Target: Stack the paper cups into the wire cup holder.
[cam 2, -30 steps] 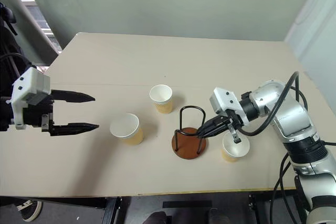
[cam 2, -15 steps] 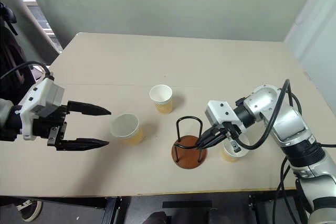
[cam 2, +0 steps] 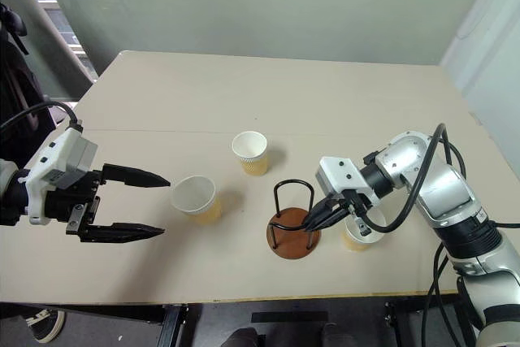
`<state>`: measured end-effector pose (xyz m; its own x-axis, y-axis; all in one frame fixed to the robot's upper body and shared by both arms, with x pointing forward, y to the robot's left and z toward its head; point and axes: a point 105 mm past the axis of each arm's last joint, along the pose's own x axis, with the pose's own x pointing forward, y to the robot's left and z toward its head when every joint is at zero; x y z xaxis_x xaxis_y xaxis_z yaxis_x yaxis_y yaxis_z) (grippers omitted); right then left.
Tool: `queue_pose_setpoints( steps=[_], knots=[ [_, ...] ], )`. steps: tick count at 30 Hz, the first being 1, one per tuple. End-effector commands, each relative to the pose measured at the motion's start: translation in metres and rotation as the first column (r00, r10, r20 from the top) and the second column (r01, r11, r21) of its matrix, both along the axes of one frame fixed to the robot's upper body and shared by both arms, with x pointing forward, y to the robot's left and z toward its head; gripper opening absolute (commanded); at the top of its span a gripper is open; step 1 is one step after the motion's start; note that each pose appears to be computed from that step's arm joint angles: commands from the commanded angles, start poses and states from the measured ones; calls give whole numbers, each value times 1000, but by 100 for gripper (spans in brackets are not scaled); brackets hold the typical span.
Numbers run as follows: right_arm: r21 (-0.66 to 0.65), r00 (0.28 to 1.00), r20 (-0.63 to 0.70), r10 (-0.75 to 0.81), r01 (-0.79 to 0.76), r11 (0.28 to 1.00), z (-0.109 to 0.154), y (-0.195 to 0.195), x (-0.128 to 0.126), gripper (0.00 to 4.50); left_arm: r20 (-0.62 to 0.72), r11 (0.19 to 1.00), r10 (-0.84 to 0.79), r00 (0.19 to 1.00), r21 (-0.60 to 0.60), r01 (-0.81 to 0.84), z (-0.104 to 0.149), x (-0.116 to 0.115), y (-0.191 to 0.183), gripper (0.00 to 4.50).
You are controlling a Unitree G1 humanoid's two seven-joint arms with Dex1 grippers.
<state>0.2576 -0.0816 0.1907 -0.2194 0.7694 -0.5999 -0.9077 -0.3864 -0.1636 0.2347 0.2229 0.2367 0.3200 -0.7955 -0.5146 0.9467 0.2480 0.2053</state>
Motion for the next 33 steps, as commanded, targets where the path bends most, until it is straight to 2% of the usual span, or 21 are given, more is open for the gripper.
queue_pose_setpoints(
  steps=[1,4,6,9,11,13,16,19,22,27,33],
  knots=[
    [1,999,30,26,-26,1000,11,0,-4,136,35,999,-32,999,18,31,10,-3,-6,450],
    [5,999,50,14,-14,1000,21,-4,-2,236,34,999,-43,998,20,42,12,-3,-7,450],
    [31,998,63,9,-11,999,42,-8,-5,307,33,999,-50,998,22,49,12,-2,-7,450],
    [71,988,151,-32,21,997,79,-21,-4,413,34,998,-65,997,22,64,13,1,-8,450],
    [78,980,187,-73,60,995,96,-34,-8,413,33,997,-77,996,20,77,13,3,-9,450],
    [54,972,202,-124,115,992,100,-48,-11,413,30,996,-85,996,19,84,12,5,-9,450],
    [-19,964,178,-197,204,979,83,-68,-16,413,31,996,-86,996,21,86,12,10,-7,450],
    [-112,960,132,-248,263,958,51,-80,-23,413,34,993,-115,993,19,115,12,13,-11,450],
    [-144,944,142,-297,317,938,27,-81,-18,413,29,991,-132,991,16,131,9,17,-14,450],
    [-175,945,122,-302,320,931,12,-82,-21,413,29,991,-135,990,21,135,9,20,-14,450],
    [-246,935,151,-321,351,904,-15,-92,-12,413,26,992,-125,992,18,124,8,17,-14,450]
  ],
)
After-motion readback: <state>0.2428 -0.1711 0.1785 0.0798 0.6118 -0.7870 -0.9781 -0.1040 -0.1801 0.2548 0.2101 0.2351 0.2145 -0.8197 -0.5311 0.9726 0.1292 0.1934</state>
